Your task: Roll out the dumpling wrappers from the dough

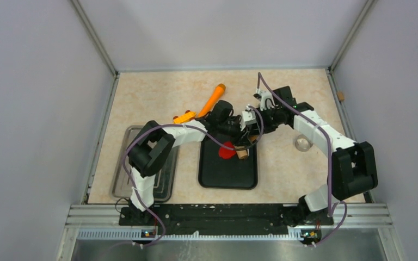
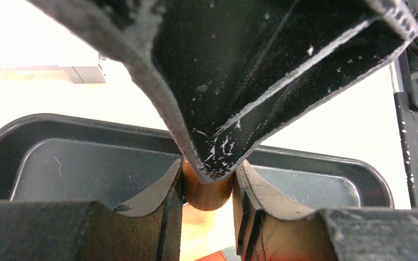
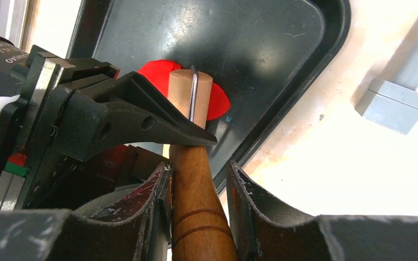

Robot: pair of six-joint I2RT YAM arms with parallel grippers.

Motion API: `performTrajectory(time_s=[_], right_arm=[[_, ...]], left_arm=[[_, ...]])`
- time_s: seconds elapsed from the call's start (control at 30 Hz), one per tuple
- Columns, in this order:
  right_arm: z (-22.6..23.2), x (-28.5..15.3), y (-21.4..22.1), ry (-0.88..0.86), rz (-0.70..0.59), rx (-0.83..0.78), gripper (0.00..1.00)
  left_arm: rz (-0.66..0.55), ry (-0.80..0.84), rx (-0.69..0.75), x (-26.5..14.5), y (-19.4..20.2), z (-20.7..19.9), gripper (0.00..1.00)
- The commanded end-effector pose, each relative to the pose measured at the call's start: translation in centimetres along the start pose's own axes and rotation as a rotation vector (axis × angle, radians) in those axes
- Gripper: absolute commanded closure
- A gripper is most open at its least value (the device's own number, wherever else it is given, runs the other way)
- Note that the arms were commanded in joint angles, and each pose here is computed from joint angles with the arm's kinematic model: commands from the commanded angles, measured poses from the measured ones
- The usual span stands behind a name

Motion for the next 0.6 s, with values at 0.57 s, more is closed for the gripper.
performTrajectory(time_s=[0.57], right_arm=[[1.5,-4.3,-3.1,0.009,-0.025,-0.130,1.00]], left_arm=[[-0.018,-0.130,-0.003,0.6,-5.2,3.4,1.00]])
Point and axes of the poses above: each gripper's point midway between its finger pads, its own x axis out along the fingers, its own z axis along the line the jaws close on, y = z × x, the point moved 9 cm from there along -x, back along the fingers, and after that the axes turned 9 degrees about x, right-handed, at the moved point
